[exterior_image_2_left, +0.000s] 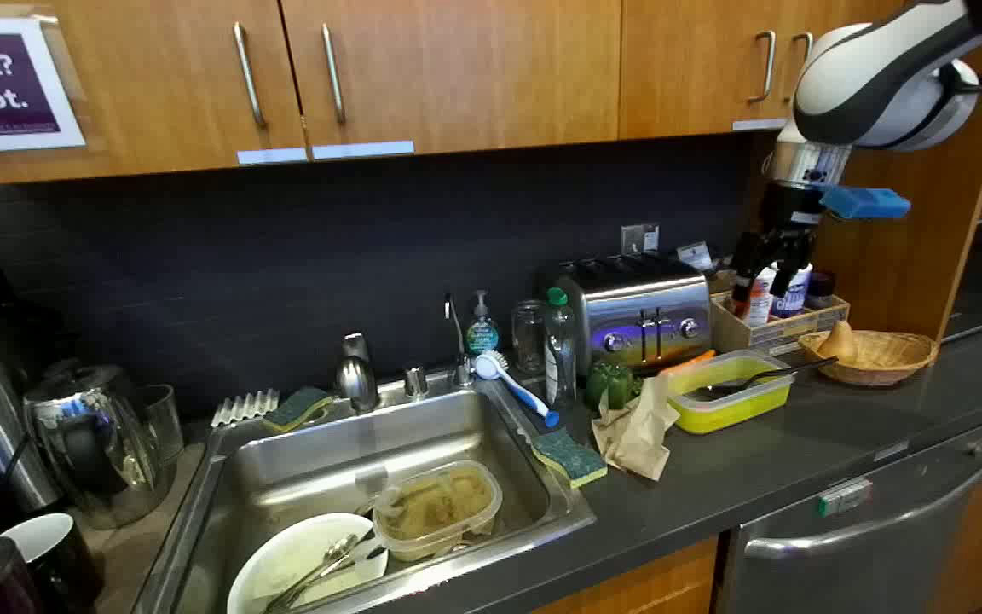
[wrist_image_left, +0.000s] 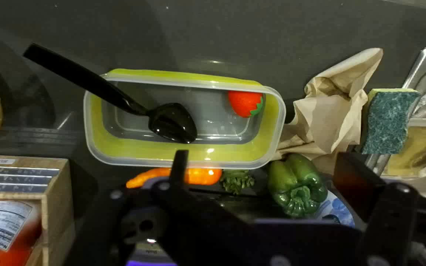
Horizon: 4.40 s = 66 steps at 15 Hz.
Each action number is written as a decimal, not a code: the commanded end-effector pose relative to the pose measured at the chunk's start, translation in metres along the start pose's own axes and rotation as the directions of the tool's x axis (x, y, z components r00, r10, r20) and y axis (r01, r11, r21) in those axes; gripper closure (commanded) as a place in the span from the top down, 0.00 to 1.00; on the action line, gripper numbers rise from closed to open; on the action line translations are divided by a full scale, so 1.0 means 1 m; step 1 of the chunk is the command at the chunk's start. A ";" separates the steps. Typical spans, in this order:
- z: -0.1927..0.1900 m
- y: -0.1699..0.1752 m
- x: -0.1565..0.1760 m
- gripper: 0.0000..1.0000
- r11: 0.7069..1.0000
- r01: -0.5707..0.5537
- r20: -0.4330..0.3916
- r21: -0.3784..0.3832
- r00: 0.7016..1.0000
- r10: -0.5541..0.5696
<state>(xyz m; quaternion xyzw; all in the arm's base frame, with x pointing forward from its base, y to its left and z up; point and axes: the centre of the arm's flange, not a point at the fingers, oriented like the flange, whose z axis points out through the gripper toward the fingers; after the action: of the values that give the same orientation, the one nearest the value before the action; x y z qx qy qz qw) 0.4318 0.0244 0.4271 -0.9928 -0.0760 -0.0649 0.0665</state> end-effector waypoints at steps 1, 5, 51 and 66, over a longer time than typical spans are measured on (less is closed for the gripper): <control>0.000 0.000 0.000 1.00 1.000 0.000 0.000 0.000 1.000 0.000; 0.000 0.000 0.000 1.00 1.000 0.000 0.000 0.000 1.000 0.000; 0.070 0.214 -0.034 1.00 0.928 -0.167 0.020 0.333 0.985 0.170; 0.092 0.241 -0.022 1.00 0.844 -0.346 0.169 0.411 0.938 0.302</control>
<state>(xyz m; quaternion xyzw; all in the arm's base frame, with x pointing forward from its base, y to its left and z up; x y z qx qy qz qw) 0.4485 -0.1976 0.3023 -0.9589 0.0514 0.0005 0.2792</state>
